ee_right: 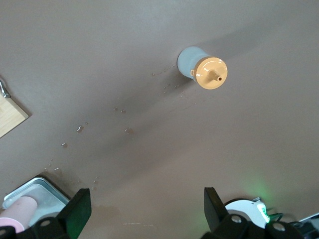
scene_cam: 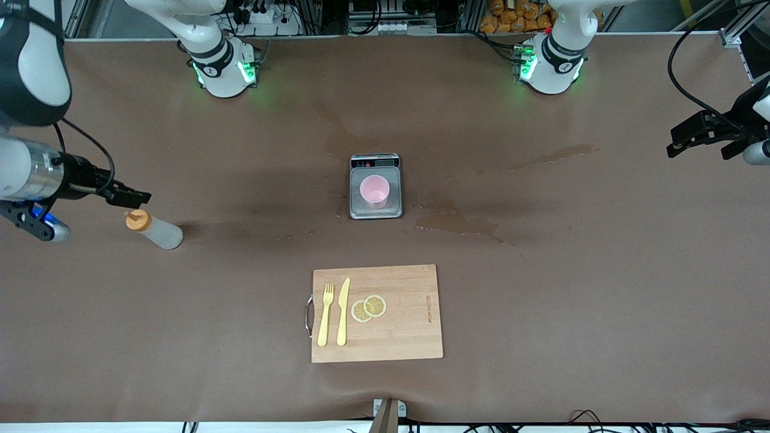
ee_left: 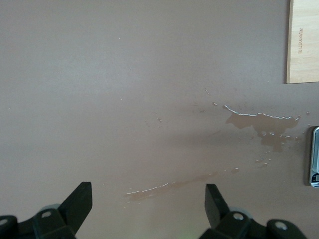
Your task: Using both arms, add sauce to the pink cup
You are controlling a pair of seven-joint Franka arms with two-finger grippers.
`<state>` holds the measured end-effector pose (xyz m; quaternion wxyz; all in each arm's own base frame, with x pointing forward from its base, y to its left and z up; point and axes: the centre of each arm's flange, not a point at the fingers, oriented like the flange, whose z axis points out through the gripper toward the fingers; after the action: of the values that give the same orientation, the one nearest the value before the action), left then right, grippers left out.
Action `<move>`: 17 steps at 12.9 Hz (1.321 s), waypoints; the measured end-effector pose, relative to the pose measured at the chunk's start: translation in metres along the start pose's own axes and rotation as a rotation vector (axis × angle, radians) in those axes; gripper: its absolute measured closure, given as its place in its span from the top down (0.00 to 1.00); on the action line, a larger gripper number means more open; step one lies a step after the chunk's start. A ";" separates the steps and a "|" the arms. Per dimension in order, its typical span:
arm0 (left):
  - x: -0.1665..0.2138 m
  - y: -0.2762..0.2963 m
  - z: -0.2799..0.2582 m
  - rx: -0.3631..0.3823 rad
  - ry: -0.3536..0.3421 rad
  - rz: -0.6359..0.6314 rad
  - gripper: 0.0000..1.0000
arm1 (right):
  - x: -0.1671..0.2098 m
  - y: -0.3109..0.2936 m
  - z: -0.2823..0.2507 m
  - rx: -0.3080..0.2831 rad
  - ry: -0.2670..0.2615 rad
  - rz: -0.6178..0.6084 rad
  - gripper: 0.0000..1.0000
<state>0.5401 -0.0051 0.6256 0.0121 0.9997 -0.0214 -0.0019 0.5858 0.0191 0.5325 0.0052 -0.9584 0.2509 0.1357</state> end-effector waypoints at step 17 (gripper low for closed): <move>0.002 0.012 -0.003 0.001 0.017 0.015 1.00 | -0.071 0.025 -0.105 0.038 0.373 -0.413 1.00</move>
<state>0.5415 -0.0168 0.6284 0.0119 0.9995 -0.0287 0.0069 0.5407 0.0229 0.6535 0.0046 -0.9974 0.0495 -0.0520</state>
